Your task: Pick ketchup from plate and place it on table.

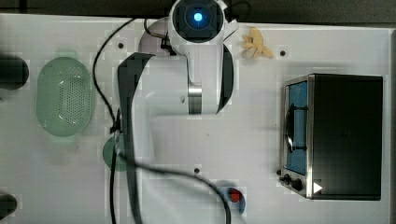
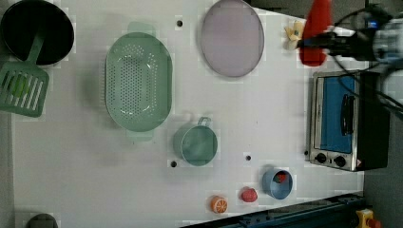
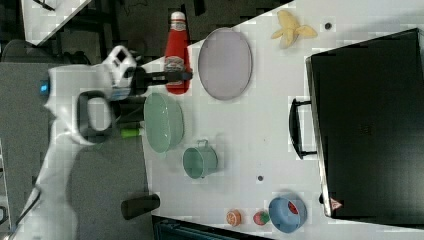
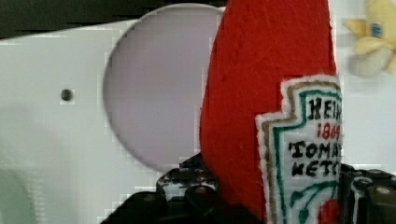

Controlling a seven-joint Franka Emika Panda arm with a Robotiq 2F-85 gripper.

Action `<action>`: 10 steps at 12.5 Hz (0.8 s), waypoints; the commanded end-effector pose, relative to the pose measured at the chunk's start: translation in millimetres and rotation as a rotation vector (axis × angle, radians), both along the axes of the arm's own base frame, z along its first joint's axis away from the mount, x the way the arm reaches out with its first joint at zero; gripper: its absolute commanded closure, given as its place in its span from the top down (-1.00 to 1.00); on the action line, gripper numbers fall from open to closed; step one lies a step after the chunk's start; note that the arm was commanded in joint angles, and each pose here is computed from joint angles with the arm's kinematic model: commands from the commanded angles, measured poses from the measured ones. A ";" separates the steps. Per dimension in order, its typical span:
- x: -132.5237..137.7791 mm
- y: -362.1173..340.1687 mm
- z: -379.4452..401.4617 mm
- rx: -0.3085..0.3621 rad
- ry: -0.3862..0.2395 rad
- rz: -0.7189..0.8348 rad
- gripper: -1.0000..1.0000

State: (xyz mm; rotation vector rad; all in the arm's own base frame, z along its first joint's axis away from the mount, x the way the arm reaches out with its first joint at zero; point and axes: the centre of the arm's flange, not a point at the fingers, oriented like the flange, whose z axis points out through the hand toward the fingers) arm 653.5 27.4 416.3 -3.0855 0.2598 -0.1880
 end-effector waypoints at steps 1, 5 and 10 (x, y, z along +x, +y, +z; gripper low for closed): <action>-22.0 -23.2 13.6 0.003 0.056 -0.171 0.27; -85.4 -48.9 2.9 -0.018 0.136 -0.226 0.27; -143.5 -62.0 -64.5 -0.021 0.196 -0.257 0.27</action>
